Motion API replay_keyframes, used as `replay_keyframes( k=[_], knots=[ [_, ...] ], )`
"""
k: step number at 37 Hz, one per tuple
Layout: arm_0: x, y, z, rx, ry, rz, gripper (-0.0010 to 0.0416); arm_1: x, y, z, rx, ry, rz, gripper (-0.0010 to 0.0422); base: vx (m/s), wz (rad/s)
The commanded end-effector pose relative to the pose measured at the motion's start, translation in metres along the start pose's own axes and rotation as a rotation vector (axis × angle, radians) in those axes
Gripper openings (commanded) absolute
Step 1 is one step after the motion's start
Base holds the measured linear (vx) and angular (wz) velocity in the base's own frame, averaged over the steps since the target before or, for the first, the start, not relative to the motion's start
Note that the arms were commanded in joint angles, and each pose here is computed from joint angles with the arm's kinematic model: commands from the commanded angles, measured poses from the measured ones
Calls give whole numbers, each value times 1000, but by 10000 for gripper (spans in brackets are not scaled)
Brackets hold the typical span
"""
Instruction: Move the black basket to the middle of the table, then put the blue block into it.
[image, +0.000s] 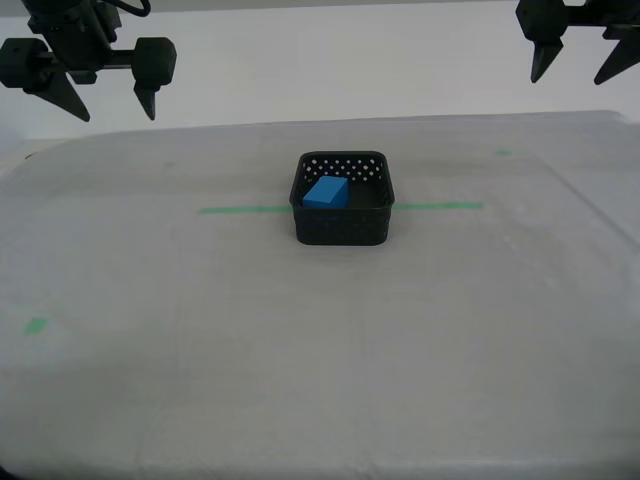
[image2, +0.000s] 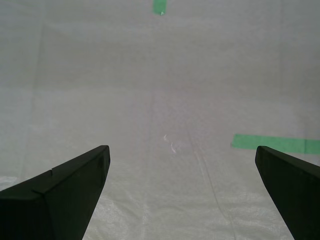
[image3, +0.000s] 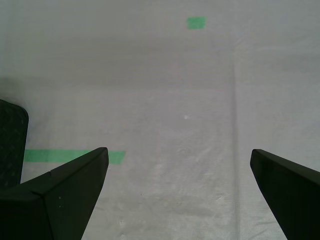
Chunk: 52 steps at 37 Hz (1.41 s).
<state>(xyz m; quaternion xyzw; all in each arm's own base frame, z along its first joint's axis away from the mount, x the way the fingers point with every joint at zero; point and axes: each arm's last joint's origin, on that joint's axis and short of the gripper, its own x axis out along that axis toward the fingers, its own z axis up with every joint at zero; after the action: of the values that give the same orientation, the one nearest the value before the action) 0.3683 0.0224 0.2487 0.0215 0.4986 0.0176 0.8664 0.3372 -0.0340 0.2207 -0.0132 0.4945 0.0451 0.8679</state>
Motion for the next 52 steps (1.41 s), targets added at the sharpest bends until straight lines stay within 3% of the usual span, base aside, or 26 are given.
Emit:
replay_keyframes(
  k=[1, 52],
  knots=[
    [0, 0, 0, -1, -2, 0, 399, 0, 0, 0, 1, -1, 1, 400, 0, 0],
    [0, 0, 0, -1, -2, 0, 398, 0, 0, 0, 1, -2, 1, 400, 0, 0]
  ],
)
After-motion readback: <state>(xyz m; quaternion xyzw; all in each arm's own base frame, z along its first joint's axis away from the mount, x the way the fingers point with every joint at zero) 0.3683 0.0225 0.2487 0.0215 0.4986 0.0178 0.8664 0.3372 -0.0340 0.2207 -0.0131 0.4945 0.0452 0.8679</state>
